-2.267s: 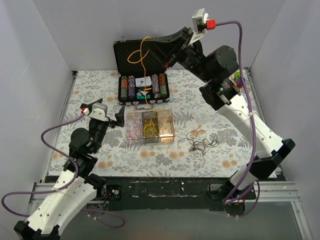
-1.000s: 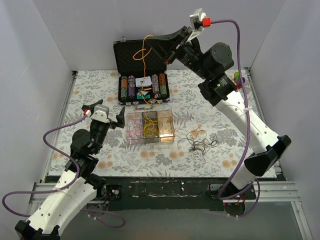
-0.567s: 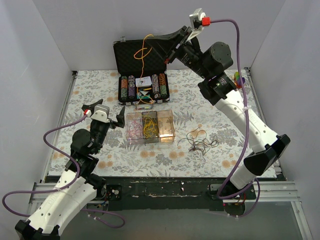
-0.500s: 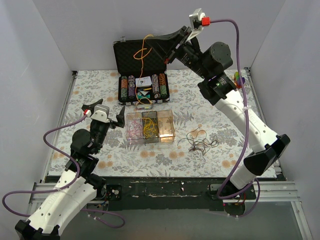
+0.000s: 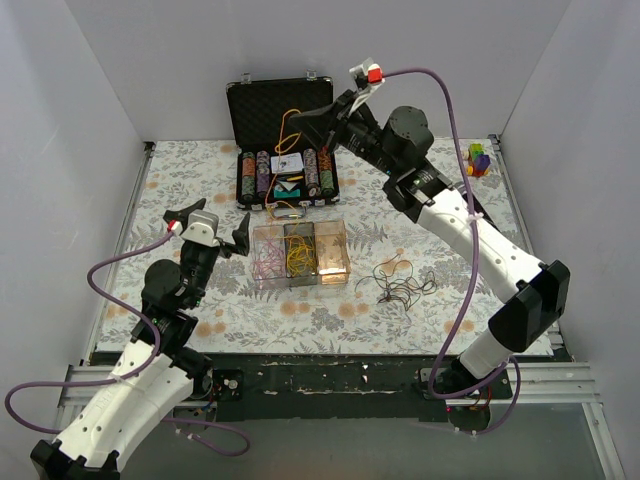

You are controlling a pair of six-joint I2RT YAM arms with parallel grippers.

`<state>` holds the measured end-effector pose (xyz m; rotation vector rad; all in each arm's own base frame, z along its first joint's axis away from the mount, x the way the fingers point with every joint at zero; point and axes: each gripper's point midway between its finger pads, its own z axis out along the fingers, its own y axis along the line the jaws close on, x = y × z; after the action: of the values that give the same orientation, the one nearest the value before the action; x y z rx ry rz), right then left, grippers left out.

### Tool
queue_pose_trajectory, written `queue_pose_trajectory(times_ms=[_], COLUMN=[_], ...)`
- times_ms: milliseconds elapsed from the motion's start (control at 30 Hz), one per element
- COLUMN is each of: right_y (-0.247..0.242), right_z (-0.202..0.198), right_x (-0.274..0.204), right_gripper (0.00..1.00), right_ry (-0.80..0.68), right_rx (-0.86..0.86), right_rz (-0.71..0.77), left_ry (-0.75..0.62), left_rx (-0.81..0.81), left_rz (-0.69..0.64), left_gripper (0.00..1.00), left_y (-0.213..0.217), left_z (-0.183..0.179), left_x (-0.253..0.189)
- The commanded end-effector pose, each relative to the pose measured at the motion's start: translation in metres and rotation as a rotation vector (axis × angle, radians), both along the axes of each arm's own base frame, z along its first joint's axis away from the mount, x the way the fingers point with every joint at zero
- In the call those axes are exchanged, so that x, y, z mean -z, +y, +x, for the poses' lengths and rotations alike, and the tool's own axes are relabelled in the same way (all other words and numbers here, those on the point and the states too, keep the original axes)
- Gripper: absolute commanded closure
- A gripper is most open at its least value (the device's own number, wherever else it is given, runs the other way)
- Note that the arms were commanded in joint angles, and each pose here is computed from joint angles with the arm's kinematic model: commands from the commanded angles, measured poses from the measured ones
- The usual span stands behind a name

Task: Untangle the cables
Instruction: Place the cable in the bin.

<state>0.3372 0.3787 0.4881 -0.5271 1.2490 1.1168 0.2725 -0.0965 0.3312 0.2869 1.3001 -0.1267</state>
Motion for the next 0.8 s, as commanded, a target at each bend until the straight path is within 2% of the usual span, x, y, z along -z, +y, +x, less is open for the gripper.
queue_pose_trajectory(times_ms=[0,233,433,667,767], right_y=[-0.015,-0.014,-0.032,-0.063,-0.077], right_z=[-0.004,-0.001,-0.004,-0.026,-0.03], right_x=[-0.001,0.058,0.111,0.129,0.121], right_gripper=[0.99,0.99,0.99,0.99,0.99], right_ry=[-0.032,0.056,0.117,0.136,0.121], right_rx=[0.046,0.054,0.125,0.177,0.226], right_rz=[-0.003,-0.074,-0.166,-0.17,-0.156], left_ry=[-0.02,-0.029,-0.02,-0.015,-0.008], left_rx=[-0.013,-0.012,-0.011,-0.005,-0.002], left_rz=[-0.001,-0.009,0.0,0.008,0.005], left_gripper=[0.02,0.02,0.02,0.02,0.02], left_y=[0.004,0.004,0.003,0.002,0.0], left_z=[-0.002,-0.002,-0.001,-0.001,0.001], left_x=[-0.003,-0.007,-0.004,0.0,0.0])
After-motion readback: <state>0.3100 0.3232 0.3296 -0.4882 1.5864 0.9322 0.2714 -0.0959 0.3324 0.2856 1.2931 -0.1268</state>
